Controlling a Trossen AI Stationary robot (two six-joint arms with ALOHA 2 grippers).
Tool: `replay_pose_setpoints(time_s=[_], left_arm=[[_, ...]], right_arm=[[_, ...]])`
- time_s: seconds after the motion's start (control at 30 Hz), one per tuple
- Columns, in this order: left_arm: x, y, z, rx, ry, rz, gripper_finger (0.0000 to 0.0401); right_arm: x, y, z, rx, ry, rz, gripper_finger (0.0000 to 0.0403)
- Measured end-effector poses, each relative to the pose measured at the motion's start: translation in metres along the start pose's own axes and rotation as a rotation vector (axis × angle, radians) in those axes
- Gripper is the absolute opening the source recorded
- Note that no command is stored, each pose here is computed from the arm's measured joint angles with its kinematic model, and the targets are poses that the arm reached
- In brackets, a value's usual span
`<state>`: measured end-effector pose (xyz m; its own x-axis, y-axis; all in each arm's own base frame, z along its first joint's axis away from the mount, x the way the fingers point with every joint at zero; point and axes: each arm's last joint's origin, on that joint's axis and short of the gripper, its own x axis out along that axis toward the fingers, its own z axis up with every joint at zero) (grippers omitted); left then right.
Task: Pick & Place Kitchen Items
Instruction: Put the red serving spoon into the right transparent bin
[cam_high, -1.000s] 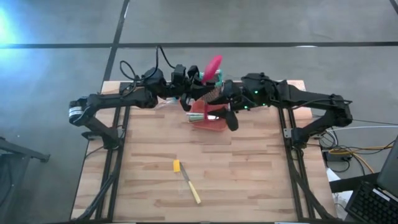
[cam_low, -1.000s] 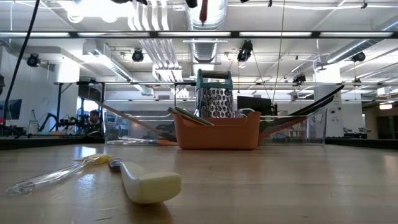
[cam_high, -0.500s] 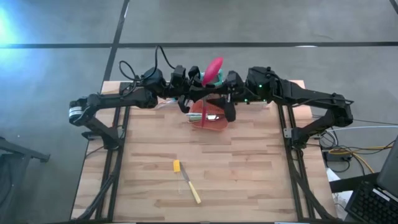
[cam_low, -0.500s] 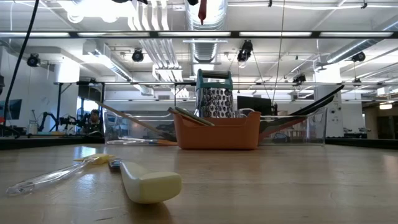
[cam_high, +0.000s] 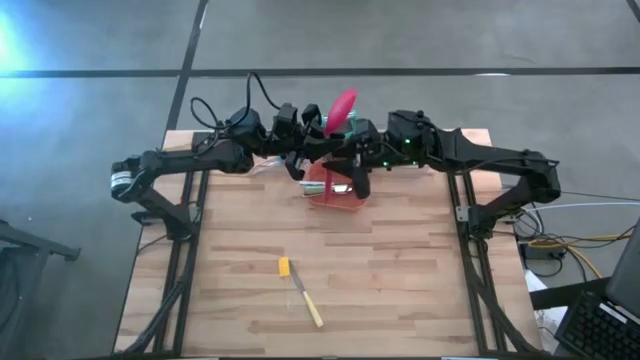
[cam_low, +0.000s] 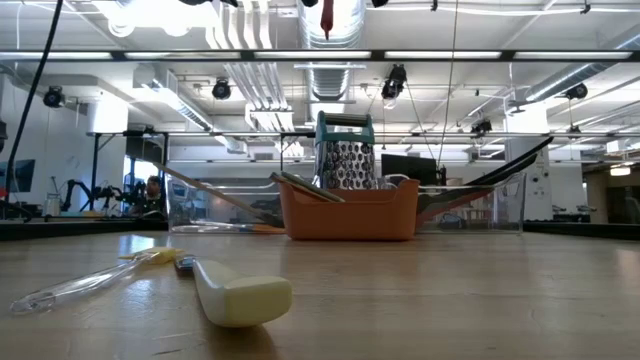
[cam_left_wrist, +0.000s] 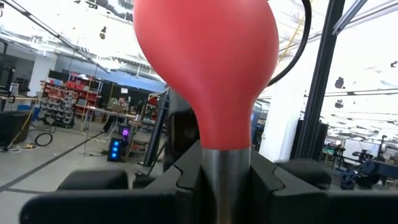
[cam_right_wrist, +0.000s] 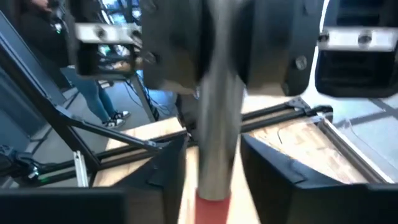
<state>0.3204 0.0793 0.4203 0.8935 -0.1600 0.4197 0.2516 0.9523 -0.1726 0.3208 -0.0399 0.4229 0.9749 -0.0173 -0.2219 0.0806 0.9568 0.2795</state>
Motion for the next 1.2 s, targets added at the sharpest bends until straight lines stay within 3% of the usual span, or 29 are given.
replay_pose_setpoints(time_s=[0.17, 0.53, 0.63, 0.73, 0.87, 1.0, 1.1, 1.2], left_arm=[[0.000, 0.000, 0.000, 0.000, 0.000, -0.001, 0.0067], [0.000, 0.000, 0.000, -0.036, 0.009, -0.011, 0.0070], [-0.001, 0.002, 0.000, -0.080, 0.024, 0.002, 0.0126], [-0.003, 0.007, 0.000, -0.125, 0.036, 0.023, 0.0187], [-0.006, 0.012, 0.002, -0.149, 0.039, 0.046, 0.0239], [-0.009, 0.017, 0.004, -0.171, 0.034, 0.066, 0.0255], [-0.010, 0.019, 0.005, -0.180, 0.030, 0.077, 0.0254], [-0.011, 0.021, 0.005, -0.183, 0.027, 0.100, 0.0252]], right_arm=[[0.003, -0.001, -0.002, -0.001, 0.016, 0.009, 0.0059], [-0.014, -0.004, 0.004, -0.018, 0.012, 0.007, 0.0061], [-0.033, -0.006, 0.010, -0.054, 0.002, -0.025, 0.0061], [-0.059, -0.005, 0.016, -0.089, -0.016, -0.103, 0.0061], [-0.086, -0.006, 0.013, -0.147, 0.036, -0.215, 0.0061], [-0.128, -0.010, 0.008, -0.229, 0.112, -0.414, 0.0061], [-0.151, -0.020, -0.003, -0.279, 0.245, -0.596, 0.0061], [-0.163, -0.031, -0.015, -0.315, 0.417, -0.707, 0.0061]])
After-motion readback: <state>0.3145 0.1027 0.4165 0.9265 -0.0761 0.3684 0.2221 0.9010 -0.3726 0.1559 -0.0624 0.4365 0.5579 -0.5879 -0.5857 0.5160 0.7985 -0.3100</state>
